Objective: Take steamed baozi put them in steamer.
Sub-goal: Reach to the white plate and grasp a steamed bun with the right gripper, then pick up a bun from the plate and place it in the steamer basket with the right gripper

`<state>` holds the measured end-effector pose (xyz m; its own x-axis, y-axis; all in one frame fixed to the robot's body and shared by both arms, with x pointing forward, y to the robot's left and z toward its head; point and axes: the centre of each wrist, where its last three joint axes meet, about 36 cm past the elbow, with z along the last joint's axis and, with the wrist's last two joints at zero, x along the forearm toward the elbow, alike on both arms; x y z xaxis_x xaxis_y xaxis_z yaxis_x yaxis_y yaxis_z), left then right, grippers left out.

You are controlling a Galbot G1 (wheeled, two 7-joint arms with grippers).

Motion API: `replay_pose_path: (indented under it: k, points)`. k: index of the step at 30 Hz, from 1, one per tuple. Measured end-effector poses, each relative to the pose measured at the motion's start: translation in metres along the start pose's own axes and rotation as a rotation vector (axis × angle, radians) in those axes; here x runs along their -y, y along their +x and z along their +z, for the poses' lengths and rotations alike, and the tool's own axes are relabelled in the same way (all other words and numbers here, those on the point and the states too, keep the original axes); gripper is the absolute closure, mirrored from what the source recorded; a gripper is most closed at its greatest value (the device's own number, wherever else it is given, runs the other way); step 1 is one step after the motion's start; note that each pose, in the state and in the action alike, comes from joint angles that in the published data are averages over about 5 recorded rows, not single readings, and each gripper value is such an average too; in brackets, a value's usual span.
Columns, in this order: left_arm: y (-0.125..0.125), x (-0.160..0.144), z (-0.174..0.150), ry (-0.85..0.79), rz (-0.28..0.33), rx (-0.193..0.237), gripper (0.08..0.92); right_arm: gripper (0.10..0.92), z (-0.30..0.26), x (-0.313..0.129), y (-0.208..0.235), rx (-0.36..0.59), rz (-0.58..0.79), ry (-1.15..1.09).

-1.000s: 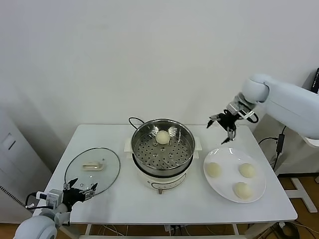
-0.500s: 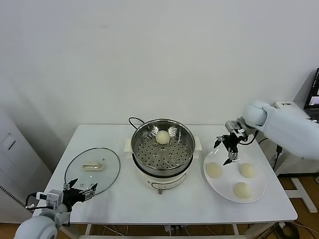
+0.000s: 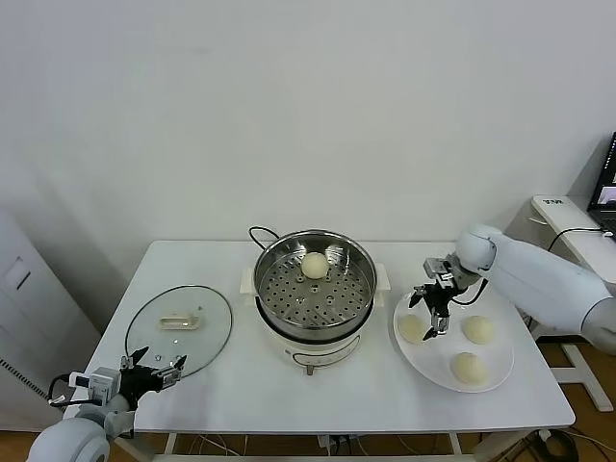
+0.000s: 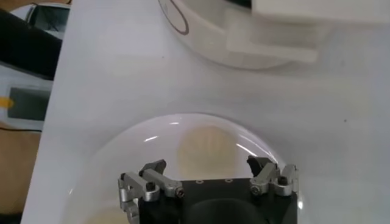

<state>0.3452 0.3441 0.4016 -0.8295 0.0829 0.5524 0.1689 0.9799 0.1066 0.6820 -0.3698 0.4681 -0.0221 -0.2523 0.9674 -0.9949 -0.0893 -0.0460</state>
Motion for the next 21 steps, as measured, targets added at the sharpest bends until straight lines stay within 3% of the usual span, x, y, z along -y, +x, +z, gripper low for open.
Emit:
replay_pose_path:
  k: [5,13,21]
  points:
    - [0.0,0.001,0.0,0.0,0.003,0.0,0.177,0.291,0.004,-0.001,-0.011,0.004,0.0,-0.023]
    - [0.001,0.001,0.0,0.0,0.004,0.002,0.177,0.504,0.007,-0.003,-0.018,0.016,0.005,-0.037]
    - [0.001,0.002,-0.002,-0.001,0.003,0.005,0.177,0.558,0.006,-0.001,-0.002,0.016,0.008,-0.039]
